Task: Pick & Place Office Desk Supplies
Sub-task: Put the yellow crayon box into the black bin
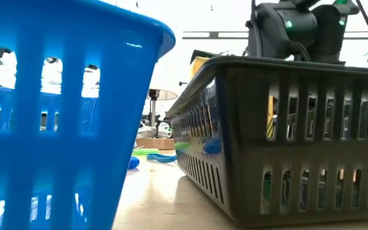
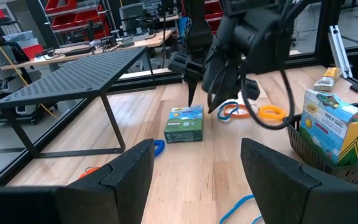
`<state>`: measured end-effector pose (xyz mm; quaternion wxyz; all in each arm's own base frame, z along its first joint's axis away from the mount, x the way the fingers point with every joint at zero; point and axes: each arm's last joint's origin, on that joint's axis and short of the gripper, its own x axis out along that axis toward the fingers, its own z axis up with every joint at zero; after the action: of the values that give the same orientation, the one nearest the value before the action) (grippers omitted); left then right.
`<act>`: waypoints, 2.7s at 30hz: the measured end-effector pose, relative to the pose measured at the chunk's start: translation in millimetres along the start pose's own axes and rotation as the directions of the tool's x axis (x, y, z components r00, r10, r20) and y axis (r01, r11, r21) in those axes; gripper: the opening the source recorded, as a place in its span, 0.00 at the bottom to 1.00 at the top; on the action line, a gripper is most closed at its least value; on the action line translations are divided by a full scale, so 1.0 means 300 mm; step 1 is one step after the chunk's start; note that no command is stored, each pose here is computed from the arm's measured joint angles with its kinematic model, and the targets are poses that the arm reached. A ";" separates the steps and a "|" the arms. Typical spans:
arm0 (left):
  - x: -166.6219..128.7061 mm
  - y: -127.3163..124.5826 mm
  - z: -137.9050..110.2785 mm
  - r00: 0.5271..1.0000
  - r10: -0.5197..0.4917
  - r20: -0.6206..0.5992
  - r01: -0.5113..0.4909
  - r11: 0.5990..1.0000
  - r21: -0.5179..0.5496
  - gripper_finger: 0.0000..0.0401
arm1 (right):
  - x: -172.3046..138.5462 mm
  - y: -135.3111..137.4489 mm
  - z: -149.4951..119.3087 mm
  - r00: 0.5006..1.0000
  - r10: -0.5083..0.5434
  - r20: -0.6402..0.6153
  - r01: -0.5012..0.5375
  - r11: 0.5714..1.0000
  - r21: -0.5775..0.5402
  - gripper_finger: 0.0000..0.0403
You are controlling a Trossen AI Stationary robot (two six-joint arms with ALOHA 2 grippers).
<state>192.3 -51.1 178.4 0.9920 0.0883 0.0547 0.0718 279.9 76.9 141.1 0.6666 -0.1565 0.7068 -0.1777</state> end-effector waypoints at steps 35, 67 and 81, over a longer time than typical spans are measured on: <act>0.000 0.000 0.000 1.000 0.000 0.000 0.000 1.000 -0.001 0.61 | -0.182 -0.016 -0.008 0.980 -0.198 -0.013 0.195 0.974 -0.111 0.00; 0.000 0.000 0.000 1.000 0.000 0.000 0.000 1.000 -0.014 0.61 | -0.396 0.138 -0.126 0.691 -0.548 0.472 0.722 0.495 -0.483 0.00; 0.000 0.000 0.000 1.000 0.000 0.000 0.000 1.000 -0.015 0.61 | -0.442 0.230 -0.186 0.579 -0.516 0.632 0.805 0.236 -0.544 0.00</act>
<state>192.3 -51.0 178.4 0.9926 0.0811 0.0542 0.0724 233.4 201.3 229.6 0.4819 -0.7490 0.4472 -0.0831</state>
